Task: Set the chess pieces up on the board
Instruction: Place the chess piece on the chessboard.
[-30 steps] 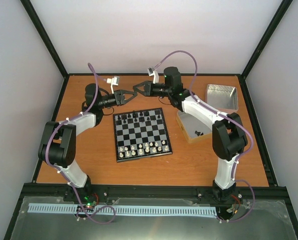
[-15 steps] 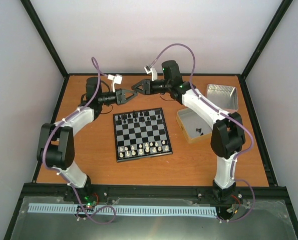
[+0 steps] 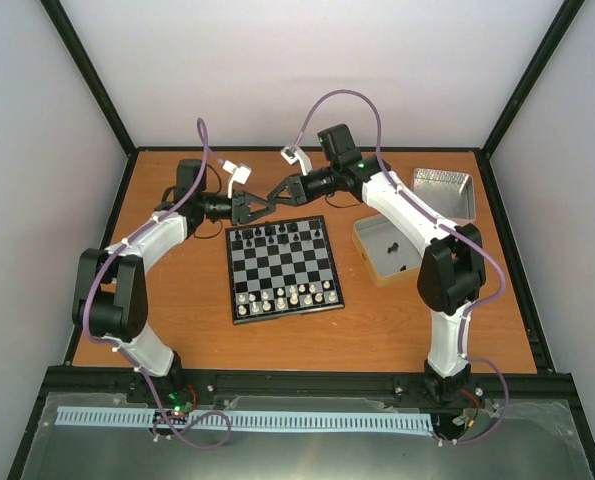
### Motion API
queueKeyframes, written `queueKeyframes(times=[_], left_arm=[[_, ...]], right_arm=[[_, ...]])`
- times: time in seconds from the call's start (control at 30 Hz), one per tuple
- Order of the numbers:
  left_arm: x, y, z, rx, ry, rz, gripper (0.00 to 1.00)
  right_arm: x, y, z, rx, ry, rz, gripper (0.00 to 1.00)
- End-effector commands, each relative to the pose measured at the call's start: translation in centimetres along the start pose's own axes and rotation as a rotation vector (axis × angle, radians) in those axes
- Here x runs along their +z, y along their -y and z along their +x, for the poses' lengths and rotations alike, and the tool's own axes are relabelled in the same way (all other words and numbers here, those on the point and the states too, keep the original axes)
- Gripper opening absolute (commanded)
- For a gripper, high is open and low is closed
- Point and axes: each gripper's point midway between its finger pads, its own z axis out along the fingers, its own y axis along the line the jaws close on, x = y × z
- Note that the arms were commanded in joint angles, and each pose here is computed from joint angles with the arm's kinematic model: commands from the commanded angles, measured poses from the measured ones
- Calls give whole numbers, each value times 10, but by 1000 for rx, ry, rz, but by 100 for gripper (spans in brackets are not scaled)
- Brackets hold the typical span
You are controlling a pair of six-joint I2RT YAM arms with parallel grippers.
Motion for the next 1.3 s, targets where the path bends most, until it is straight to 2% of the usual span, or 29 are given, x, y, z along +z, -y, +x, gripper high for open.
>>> queueKeyframes(times=[0.0,0.1,0.2,0.23,0.3,0.37,0.43,0.47,0.5,0.57,0.67,0.7,0.83,1.03,1.27], left_arm=[[-2,18,-9,86,6,44,4],[-2,19,-8,89,4,47,4],[-2,18,-7,85,3,43,5],[-2,17,-6,82,2,41,6],[-2,16,-5,77,2,36,9],[-2,11,-6,69,4,11,20],[-3,-1,-5,41,9,-60,37],[-4,-8,-4,28,12,-107,50],[-7,-18,-2,12,17,-167,55],[-16,-36,4,-21,32,-281,59],[-44,-62,12,-100,84,-463,61],[-59,-76,13,-137,113,-571,62],[-108,-103,27,-272,172,-851,62],[-136,-121,57,-417,184,-1035,62],[-131,-133,77,-533,173,-1022,62]], right_arm=[[0,-6,5,-19,-26,-18,30],[3,3,9,-3,-35,14,27],[4,3,9,2,-35,6,8],[3,3,8,0,-28,10,4],[2,1,4,-11,-15,6,3],[2,2,1,-14,-4,17,3],[2,13,0,-6,6,73,3],[1,22,0,2,15,125,3],[-2,39,0,12,29,219,3],[-9,71,4,25,50,392,3],[-26,119,20,43,48,660,3],[-31,131,25,37,38,740,3],[-32,151,38,-29,-22,919,3],[-9,163,53,-54,-69,954,3],[19,171,66,-48,-64,874,3]])
